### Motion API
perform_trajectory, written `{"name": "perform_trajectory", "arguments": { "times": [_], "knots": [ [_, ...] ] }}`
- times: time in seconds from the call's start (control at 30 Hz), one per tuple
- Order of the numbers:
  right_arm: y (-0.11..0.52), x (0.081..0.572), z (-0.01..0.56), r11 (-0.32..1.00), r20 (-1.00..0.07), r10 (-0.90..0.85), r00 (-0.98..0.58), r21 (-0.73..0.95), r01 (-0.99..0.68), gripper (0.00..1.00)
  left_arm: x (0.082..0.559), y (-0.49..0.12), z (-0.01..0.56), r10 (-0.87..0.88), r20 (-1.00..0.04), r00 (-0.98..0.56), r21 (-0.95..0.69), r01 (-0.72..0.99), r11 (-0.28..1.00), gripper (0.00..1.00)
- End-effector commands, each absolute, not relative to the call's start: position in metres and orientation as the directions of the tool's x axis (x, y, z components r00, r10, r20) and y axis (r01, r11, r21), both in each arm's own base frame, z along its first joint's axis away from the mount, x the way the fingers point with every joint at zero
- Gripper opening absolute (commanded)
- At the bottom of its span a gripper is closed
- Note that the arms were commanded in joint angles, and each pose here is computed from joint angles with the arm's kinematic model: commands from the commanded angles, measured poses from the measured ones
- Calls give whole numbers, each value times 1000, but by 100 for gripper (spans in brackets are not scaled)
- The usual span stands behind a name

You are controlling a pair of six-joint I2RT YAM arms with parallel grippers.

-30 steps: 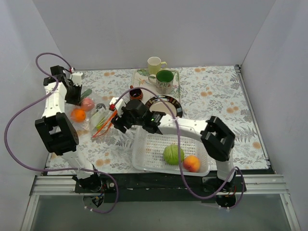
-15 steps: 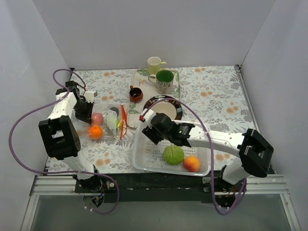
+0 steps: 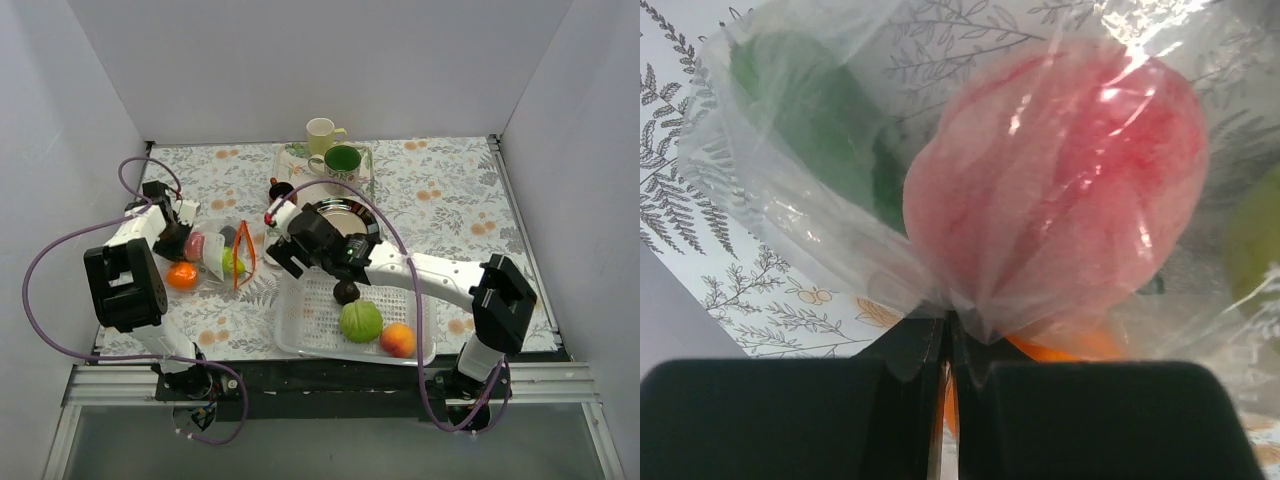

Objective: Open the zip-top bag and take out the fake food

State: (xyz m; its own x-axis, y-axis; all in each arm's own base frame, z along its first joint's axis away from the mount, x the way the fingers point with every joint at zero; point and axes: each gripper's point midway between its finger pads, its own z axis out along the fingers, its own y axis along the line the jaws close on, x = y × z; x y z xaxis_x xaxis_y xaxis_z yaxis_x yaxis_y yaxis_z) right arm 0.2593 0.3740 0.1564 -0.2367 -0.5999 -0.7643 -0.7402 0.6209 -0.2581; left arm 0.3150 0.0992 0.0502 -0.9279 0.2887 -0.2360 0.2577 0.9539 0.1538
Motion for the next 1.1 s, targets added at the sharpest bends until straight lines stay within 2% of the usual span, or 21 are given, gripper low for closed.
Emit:
{"name": "perform_trajectory", "arguments": {
  "times": [0.0, 0.07, 0.1, 0.2, 0.33, 0.53, 0.67, 0.77, 0.83, 1.07],
  "knots": [
    [433, 278, 229, 584, -884, -460, -83, -231, -778, 98, 315, 112, 36, 308, -213, -927, 215, 263, 940, 0],
    [456, 277, 217, 526, -883, -467, -59, -223, -821, 95, 316, 112, 34, 305, -212, -928, 214, 261, 941, 0],
    [469, 280, 224, 515, -898, -438, -35, -219, -829, 89, 316, 112, 34, 307, -212, -928, 211, 263, 941, 0],
    [494, 283, 192, 447, -892, -453, 4, -231, -864, 82, 319, 112, 35, 313, -221, -924, 213, 268, 940, 0],
    [522, 293, 143, 406, -873, -488, -20, -207, -890, 80, 319, 111, 37, 320, -226, -920, 214, 273, 938, 0],
    [541, 301, 114, 388, -861, -504, -60, -164, -907, 72, 315, 113, 40, 338, -230, -912, 236, 285, 929, 0],
    [550, 300, 111, 368, -878, -473, -80, -114, -923, 77, 315, 112, 43, 336, -238, -911, 233, 283, 931, 0],
    [558, 289, 104, 321, -887, -447, -111, -44, -946, 87, 313, 109, 41, 325, -233, -917, 215, 277, 936, 0],
    [563, 279, 106, 279, -901, -418, -117, -5, -960, 91, 310, 106, 39, 303, -227, -926, 190, 263, 946, 0],
    [562, 257, 100, 195, -899, -413, -143, 66, -979, 94, 302, 98, 31, 276, -220, -936, 148, 248, 957, 0]
  ]
}}
